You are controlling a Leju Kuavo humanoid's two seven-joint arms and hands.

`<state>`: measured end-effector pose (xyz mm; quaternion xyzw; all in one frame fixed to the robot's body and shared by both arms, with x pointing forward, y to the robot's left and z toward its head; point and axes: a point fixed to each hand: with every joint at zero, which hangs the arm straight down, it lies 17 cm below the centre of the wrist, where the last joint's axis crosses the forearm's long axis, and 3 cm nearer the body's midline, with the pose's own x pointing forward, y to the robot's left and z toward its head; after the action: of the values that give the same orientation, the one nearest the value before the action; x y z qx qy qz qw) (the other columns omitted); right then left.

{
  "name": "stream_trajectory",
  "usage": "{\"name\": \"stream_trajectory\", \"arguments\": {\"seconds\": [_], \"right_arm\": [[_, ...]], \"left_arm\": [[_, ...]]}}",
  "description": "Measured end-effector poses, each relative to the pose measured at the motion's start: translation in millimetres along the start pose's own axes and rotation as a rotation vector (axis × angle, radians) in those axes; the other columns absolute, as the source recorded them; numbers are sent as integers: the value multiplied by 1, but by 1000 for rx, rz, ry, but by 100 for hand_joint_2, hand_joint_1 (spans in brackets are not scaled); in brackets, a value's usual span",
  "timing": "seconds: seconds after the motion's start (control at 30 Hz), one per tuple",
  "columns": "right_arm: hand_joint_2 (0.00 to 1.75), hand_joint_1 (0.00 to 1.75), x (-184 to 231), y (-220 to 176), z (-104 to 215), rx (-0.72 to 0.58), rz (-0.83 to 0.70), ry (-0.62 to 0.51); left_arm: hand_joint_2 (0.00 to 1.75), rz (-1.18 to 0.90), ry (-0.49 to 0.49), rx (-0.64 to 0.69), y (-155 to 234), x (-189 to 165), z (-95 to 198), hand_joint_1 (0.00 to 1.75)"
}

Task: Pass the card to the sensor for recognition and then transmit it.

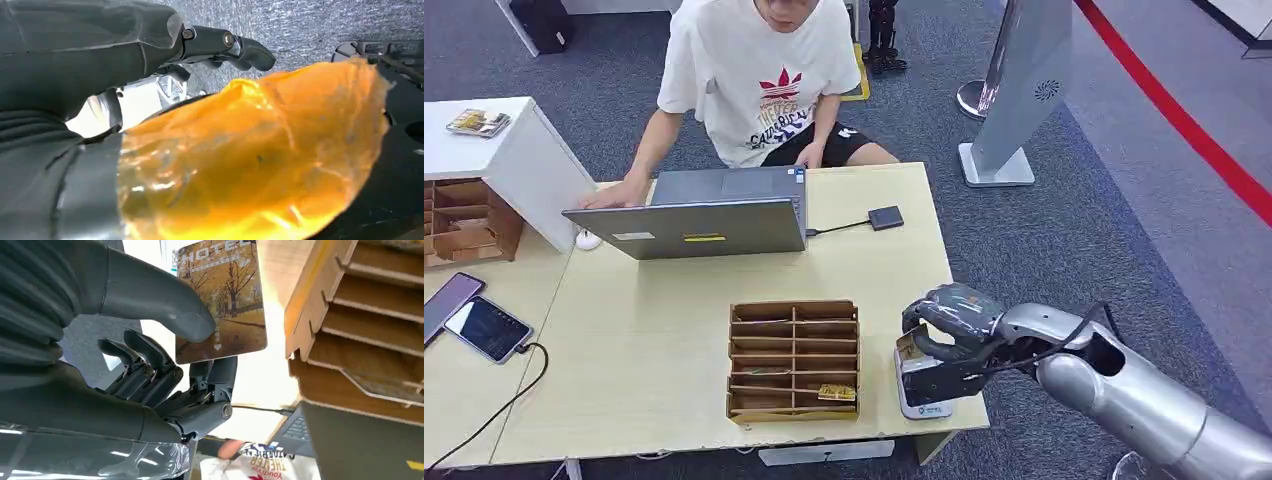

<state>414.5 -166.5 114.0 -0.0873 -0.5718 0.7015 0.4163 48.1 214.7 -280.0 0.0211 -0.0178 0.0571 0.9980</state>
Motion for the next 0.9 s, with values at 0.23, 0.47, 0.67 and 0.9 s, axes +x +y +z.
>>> {"name": "stream_trajectory", "arguments": {"seconds": [0.23, 0.47, 0.67, 0.9], "right_arm": [[175, 175, -4, 9, -2, 20, 10, 19], [175, 175, -14, 25, -4, 46, 18, 52], [175, 175, -21, 34, -7, 61, 20, 76], [175, 175, -25, 41, -9, 74, 16, 89]], "left_arm": [[0, -6, 0, 1, 0, 0, 0, 0], [0, -11, 2, 1, 0, 0, 0, 0], [0, -17, 3, 0, 0, -1, 0, 0], [0, -24, 2, -1, 0, -1, 0, 0]]}}
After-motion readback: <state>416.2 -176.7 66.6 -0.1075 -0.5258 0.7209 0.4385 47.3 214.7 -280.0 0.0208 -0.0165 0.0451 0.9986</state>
